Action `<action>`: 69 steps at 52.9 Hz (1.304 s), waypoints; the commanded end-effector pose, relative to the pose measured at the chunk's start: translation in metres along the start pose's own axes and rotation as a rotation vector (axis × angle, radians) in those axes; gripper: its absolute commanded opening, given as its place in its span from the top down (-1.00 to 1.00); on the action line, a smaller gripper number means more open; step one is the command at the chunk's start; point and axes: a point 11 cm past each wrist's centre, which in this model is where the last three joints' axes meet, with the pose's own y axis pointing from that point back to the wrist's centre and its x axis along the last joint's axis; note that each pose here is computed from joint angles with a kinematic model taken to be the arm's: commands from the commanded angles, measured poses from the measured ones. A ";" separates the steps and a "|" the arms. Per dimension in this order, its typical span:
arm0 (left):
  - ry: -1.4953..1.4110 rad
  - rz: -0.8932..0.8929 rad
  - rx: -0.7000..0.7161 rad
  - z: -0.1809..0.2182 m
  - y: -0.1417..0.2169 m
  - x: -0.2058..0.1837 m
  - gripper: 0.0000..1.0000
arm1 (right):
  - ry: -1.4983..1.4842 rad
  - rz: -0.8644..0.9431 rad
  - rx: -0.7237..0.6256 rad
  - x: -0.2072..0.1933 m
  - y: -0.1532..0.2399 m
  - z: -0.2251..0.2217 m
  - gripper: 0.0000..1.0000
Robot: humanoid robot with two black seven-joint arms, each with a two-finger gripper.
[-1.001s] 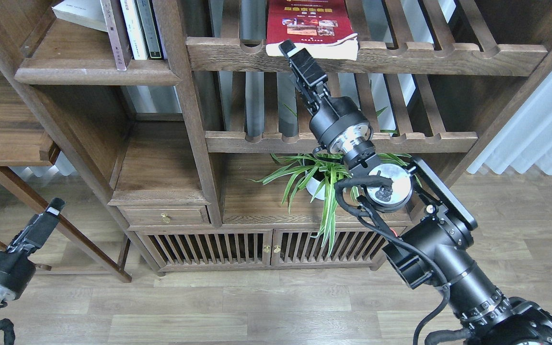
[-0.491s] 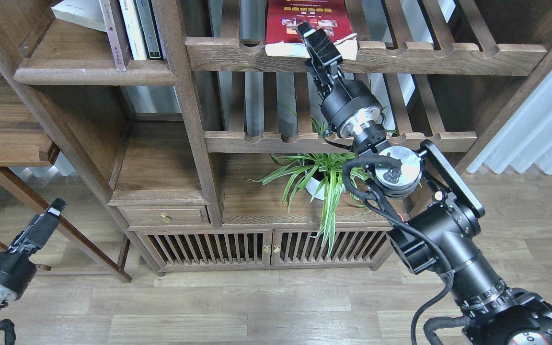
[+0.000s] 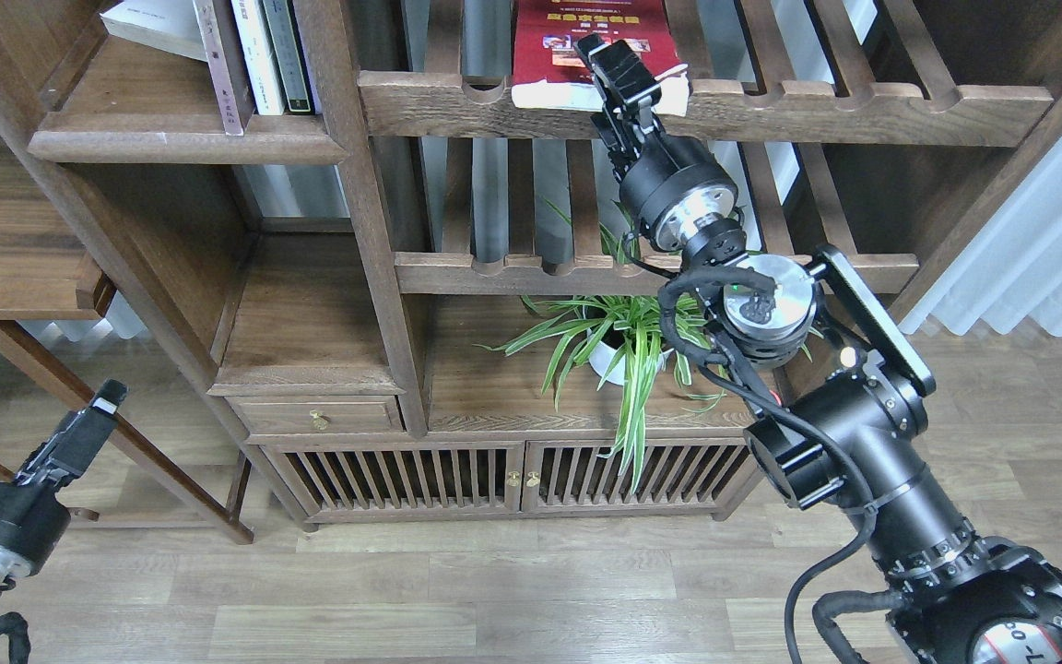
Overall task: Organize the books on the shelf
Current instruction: 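Pull the red book off the top shelf down toward the robot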
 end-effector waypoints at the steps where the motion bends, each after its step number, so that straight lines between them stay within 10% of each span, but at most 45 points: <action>1: -0.001 -0.001 -0.004 0.001 -0.001 0.000 -0.98 | -0.045 -0.048 0.007 -0.011 0.001 -0.006 0.74; 34: -0.001 0.003 -0.007 0.002 0.000 0.001 -0.98 | -0.168 -0.293 -0.074 -0.055 0.036 0.013 0.92; 69: 0.019 0.020 -0.055 0.013 -0.002 0.005 -0.98 | -0.382 -0.478 -0.147 -0.003 0.108 0.068 0.91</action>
